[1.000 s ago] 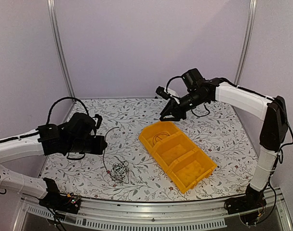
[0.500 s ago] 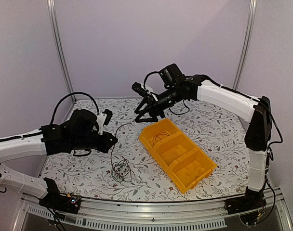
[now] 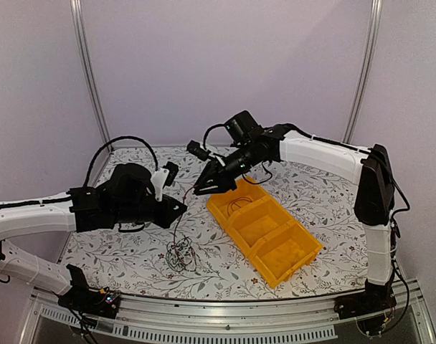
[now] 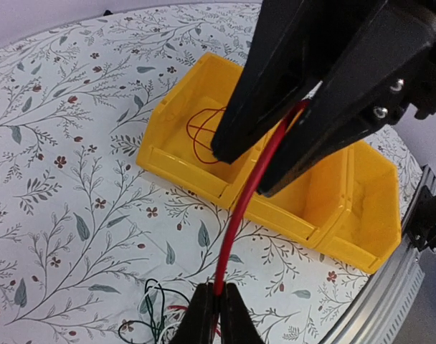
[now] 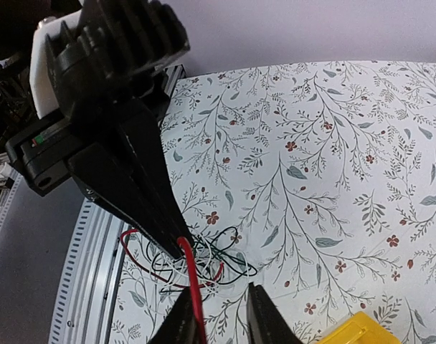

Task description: Untangle the cables

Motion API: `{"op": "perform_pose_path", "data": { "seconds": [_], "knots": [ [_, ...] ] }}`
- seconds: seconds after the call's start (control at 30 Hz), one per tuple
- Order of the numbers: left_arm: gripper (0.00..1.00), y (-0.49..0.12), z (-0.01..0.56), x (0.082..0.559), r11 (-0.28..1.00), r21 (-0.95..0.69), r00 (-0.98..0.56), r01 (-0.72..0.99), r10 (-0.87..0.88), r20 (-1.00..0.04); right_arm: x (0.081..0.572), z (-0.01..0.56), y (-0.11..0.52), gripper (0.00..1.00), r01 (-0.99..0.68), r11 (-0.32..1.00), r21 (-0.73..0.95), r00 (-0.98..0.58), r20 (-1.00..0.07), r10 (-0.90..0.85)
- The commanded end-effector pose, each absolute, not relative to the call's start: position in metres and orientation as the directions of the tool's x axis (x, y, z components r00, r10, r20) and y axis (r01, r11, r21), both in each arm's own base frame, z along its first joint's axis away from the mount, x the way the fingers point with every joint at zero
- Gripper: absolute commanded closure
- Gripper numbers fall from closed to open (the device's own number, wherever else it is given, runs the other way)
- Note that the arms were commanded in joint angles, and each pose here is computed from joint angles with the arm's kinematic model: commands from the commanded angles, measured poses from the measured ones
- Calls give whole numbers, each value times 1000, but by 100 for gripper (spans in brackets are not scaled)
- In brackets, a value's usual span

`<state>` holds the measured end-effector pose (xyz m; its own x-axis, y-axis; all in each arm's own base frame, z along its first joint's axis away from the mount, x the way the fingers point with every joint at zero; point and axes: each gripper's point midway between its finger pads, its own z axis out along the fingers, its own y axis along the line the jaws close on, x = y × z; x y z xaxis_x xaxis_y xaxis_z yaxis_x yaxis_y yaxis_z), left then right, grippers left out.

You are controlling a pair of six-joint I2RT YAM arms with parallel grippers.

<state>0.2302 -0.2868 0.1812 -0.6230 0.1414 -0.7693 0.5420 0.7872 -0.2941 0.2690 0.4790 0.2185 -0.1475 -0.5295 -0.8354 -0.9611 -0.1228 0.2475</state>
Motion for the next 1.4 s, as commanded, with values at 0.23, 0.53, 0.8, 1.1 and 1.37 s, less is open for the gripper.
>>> {"op": "perform_pose_path", "data": {
  "seconds": [0.23, 0.53, 0.8, 1.1, 1.37],
  "knots": [
    [96, -303, 180, 235, 765, -320, -593, 558, 98, -799, 265, 231, 476, 100, -966, -143, 217, -114, -848, -518],
    [92, -310, 122, 237, 780, -363, -663, 510, 88, -744, 259, 292, 466, 100, -984, -157, 84, -7, -899, -438],
    [92, -279, 55, 207, 803, -395, -747, 446, 91, -659, 266, 404, 436, 100, -996, -67, -52, 67, -970, -235],
    [97, -257, 10, 191, 849, -354, -809, 393, 136, -572, 277, 519, 390, 100, -983, 66, -173, 171, -985, -28],
    [91, -265, 35, 203, 850, -357, -786, 388, 103, -610, 315, 514, 364, 100, -959, 194, -204, 195, -979, -65]
  ]
}}
